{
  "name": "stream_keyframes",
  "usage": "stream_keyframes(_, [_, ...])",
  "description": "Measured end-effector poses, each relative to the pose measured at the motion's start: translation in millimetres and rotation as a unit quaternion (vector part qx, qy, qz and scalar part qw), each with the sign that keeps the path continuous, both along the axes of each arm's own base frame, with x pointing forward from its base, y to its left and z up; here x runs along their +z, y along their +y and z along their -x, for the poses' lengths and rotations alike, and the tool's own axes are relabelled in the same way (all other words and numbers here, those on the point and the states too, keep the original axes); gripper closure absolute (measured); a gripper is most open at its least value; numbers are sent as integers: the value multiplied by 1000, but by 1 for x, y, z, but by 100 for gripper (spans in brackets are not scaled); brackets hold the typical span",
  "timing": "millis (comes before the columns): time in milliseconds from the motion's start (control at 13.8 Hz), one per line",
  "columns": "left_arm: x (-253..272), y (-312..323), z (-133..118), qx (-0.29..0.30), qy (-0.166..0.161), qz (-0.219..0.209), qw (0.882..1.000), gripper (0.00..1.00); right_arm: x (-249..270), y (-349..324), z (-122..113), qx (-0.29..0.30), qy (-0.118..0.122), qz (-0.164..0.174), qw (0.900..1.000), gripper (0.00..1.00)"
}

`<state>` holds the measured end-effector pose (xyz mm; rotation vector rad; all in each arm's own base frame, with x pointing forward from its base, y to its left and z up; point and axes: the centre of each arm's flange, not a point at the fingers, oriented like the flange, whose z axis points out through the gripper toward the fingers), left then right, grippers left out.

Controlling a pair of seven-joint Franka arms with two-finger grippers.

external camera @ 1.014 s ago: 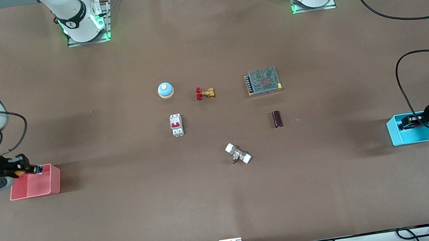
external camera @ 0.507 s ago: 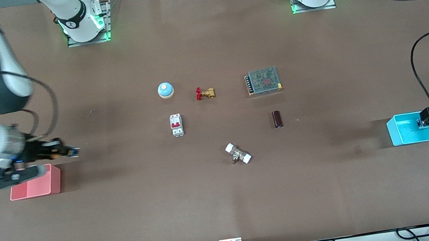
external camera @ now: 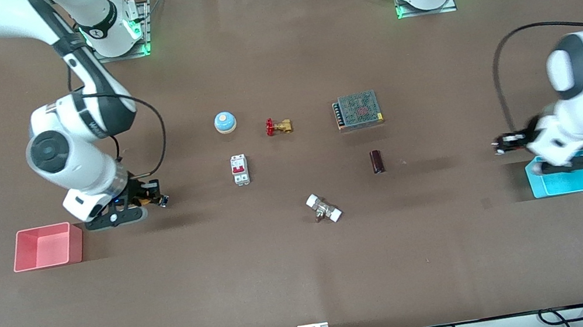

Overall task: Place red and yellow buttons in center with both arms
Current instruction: 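Lift the yellow button with the right gripper while the left gripper lifts the red button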

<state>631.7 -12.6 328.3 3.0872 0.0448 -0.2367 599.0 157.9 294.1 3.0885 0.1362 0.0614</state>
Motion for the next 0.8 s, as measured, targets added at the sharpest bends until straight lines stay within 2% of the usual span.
stream_keyframes(145, [-10,-37,13,8,-1,0,1000,65,-13,11,13,5,-6,36,999,59])
stream_keyframes(362, [-38,-59,32,5,-10,4,1000,65,-24,32,26,-8,-16,63,998,59])
stream_keyframes(580, [-70,-65,47,2,-29,9,1000,65,-36,51,33,-21,-21,66,997,59])
stream_keyframes(797, [-90,-62,48,8,-44,13,999,65,-48,64,38,-28,-24,64,997,59])
